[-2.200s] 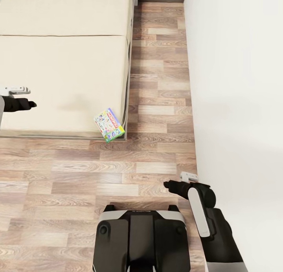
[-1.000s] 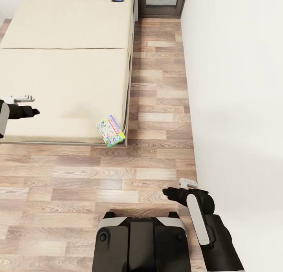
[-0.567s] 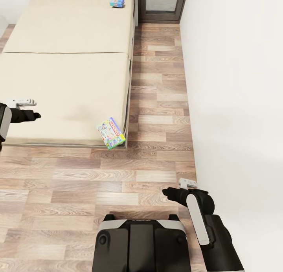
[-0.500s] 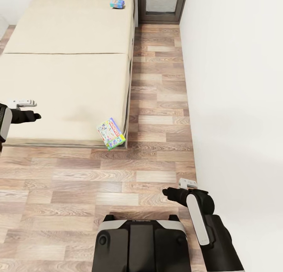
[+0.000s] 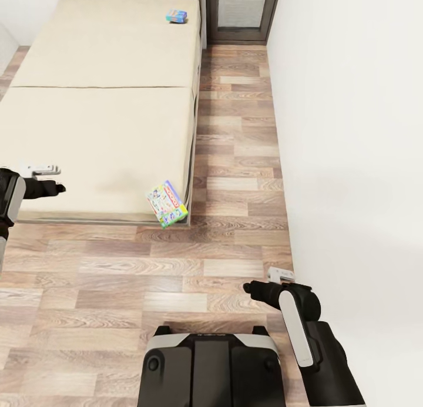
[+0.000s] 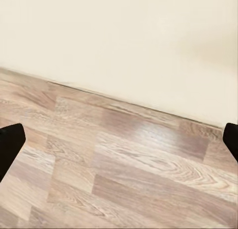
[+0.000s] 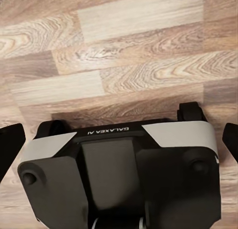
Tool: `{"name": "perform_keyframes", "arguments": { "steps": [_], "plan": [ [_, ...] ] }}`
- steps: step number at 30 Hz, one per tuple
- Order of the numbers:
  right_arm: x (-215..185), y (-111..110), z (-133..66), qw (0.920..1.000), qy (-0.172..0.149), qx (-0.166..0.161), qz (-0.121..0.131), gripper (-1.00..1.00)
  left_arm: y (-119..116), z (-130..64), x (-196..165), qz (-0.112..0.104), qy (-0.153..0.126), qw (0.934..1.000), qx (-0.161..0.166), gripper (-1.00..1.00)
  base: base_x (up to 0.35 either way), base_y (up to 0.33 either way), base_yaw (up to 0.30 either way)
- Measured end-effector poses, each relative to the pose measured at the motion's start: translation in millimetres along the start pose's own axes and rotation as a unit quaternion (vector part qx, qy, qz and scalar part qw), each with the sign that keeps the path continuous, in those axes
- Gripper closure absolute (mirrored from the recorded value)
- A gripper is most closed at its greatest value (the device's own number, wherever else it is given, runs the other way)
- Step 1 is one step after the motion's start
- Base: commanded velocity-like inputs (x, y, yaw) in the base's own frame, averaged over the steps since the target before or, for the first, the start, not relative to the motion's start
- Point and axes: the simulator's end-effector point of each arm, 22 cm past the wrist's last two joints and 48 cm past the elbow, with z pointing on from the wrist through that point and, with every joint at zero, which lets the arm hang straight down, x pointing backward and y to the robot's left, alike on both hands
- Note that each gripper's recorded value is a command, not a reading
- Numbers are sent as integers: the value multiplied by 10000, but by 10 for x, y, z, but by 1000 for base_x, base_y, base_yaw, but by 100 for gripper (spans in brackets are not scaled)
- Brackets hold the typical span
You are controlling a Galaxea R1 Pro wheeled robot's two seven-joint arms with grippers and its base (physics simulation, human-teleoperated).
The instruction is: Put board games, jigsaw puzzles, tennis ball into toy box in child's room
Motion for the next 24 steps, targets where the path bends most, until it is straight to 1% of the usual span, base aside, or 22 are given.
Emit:
{"name": "perform_keyframes", "arguments": {
  "steps": [5,10,16,17,21,22,24],
  "plan": [
    [-24,1,-30,10000,-36,5,-4,-100,40,2,113,1,76,10000,-15,-100,0,0,0],
    [-50,5,-62,10000,-73,1,-4,-100,313,-19,203,-12,156,9997,-188,-100,0,0,0],
    [-82,10,-100,9999,-118,-3,-4,-100,518,-21,405,16,300,9990,-320,-100,0,0,0],
    [-87,13,-106,9999,-127,-6,-5,-100,594,-11,500,45,366,9986,-379,-100,0,0,0],
    [-108,20,-132,9999,-157,-10,-9,-100,772,1,733,122,501,9974,-505,-100,0,0,0],
    [-113,22,-138,9999,-164,-12,-9,-100,863,17,849,188,527,9968,-574,-100,0,0,0],
    [-124,23,-151,9998,-180,-11,-11,-100,942,32,967,266,525,9963,-628,-100,0,0,0]
  ]
}}
